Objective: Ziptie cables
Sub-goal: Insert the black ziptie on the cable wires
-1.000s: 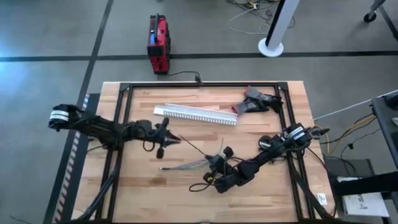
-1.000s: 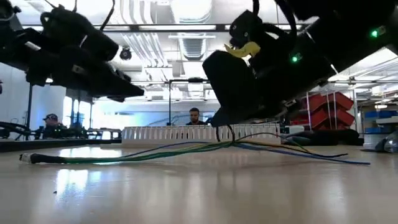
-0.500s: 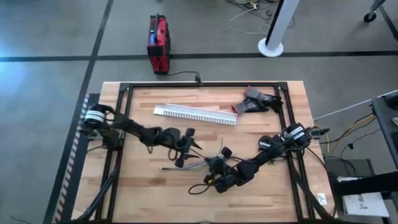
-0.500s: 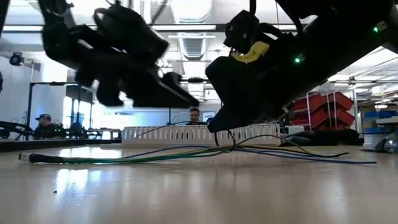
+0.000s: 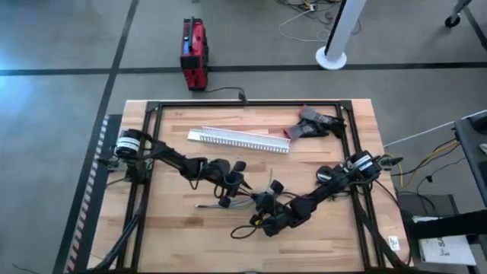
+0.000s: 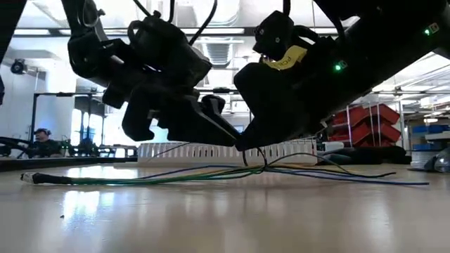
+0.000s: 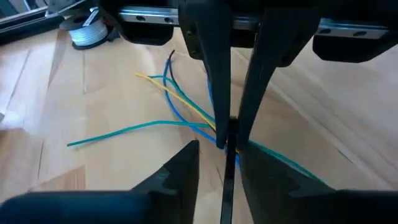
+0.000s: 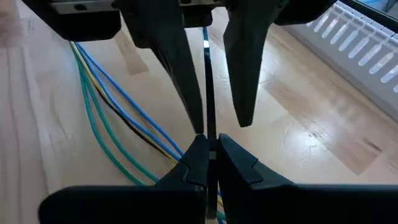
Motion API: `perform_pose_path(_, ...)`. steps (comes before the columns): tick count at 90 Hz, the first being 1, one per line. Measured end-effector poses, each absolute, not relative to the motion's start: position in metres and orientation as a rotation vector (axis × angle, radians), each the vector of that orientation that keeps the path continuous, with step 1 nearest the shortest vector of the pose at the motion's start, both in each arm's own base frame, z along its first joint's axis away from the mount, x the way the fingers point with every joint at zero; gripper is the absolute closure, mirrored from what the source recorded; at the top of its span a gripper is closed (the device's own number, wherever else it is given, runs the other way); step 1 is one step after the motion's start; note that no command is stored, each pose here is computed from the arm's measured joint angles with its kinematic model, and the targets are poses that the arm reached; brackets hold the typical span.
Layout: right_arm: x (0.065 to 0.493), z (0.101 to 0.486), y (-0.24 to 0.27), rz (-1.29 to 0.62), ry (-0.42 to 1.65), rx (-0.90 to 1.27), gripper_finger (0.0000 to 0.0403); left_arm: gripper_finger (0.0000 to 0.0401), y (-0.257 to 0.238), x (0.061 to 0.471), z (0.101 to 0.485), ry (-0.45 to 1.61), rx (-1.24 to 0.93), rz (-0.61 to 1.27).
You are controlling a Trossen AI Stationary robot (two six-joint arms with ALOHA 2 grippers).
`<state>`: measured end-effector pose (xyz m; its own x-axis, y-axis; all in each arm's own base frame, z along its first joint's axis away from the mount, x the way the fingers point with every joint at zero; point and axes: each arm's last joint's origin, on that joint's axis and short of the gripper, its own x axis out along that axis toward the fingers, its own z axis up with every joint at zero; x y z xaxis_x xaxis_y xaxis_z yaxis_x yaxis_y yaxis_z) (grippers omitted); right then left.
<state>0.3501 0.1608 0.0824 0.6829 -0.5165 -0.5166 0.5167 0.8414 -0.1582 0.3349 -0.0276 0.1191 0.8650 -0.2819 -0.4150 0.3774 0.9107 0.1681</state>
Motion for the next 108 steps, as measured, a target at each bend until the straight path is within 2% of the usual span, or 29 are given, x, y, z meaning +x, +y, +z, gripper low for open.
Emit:
perform_pose_path(28,0.350,0.082,0.161,-0.580,0.578,0.002,0.0400,0.0397,-0.028,0.334,0.117,0.419,0.252,-0.356)
perform_pose_path(57,0.351,0.083,0.161,-0.583,0.570,0.021,0.0400,0.0400,-0.027,0.323,0.124,0.412,0.228,-0.344)
perform_pose_path(88,0.349,0.082,0.163,-0.576,0.573,0.031,0.0400,0.0401,-0.017,0.276,0.112,0.499,0.202,-0.222)
perform_pose_path(108,0.348,0.082,0.164,-0.577,0.580,0.033,0.0400,0.0400,-0.015,0.247,0.094,0.569,0.113,-0.167)
